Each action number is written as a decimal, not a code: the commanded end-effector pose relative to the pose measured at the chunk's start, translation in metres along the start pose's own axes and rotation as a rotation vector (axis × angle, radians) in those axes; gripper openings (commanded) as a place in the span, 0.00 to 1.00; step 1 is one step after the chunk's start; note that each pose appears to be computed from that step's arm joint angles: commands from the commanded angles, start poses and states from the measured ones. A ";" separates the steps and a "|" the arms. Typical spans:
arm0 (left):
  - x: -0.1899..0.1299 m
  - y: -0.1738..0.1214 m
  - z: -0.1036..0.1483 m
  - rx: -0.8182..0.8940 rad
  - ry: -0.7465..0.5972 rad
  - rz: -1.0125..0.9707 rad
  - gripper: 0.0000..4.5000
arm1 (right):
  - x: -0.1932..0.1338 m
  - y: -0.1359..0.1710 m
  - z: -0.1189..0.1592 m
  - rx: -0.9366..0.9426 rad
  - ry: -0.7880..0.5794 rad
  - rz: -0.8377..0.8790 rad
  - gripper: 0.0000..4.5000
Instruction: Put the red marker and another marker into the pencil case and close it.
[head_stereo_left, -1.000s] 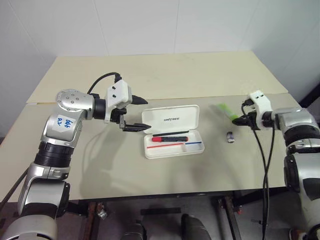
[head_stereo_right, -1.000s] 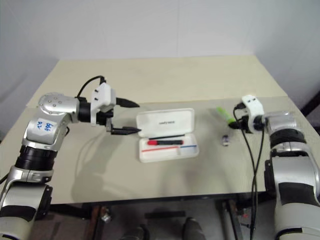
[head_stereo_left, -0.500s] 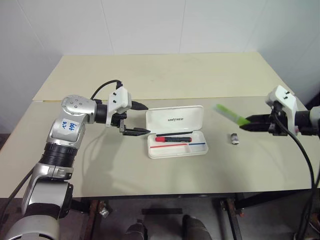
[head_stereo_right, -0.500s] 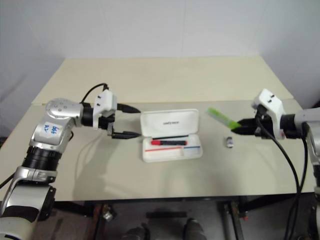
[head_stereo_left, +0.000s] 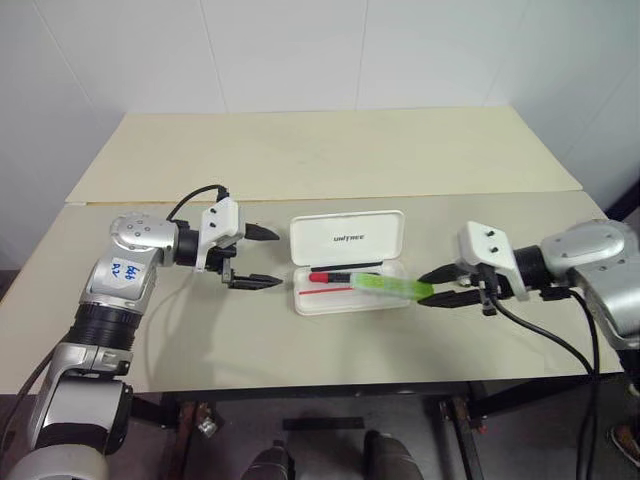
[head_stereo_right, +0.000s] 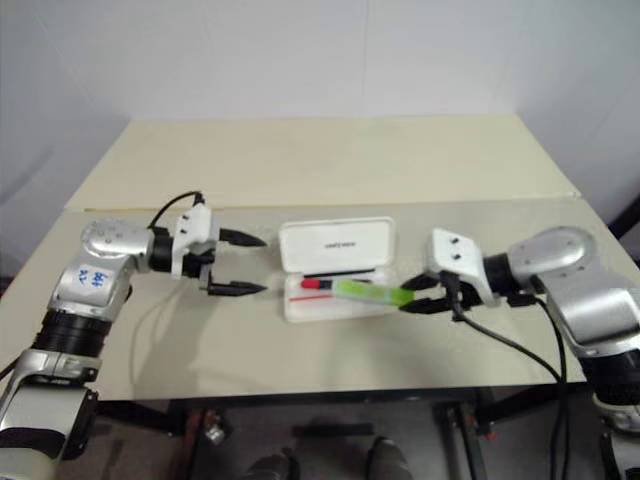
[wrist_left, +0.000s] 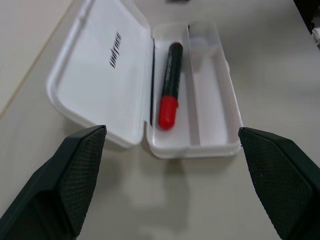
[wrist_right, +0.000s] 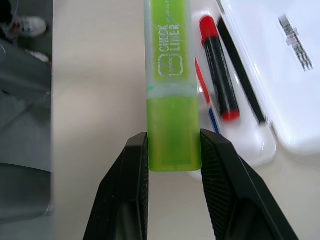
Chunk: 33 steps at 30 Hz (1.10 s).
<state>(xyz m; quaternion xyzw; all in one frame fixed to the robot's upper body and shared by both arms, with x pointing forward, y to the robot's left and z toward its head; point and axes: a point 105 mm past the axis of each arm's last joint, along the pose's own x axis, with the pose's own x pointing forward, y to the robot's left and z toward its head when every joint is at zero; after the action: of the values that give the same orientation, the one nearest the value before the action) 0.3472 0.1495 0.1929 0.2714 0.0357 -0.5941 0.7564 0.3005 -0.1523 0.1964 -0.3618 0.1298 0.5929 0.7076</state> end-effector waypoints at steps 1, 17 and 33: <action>-0.008 -0.003 0.003 0.054 0.016 0.011 1.00 | 0.010 -0.008 0.001 -0.076 0.011 0.022 0.24; -0.004 -0.021 -0.003 0.029 0.027 0.005 1.00 | 0.062 -0.025 0.010 -0.127 -0.018 0.111 0.24; -0.004 -0.023 0.000 0.032 0.017 0.022 1.00 | 0.077 -0.039 0.004 -0.110 -0.003 0.090 0.24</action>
<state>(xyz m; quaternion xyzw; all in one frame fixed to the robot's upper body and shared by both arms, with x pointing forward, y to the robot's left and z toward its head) 0.3273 0.1482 0.1732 0.2824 0.0521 -0.5895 0.7550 0.3526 -0.0965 0.1536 -0.3818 0.1343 0.6365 0.6566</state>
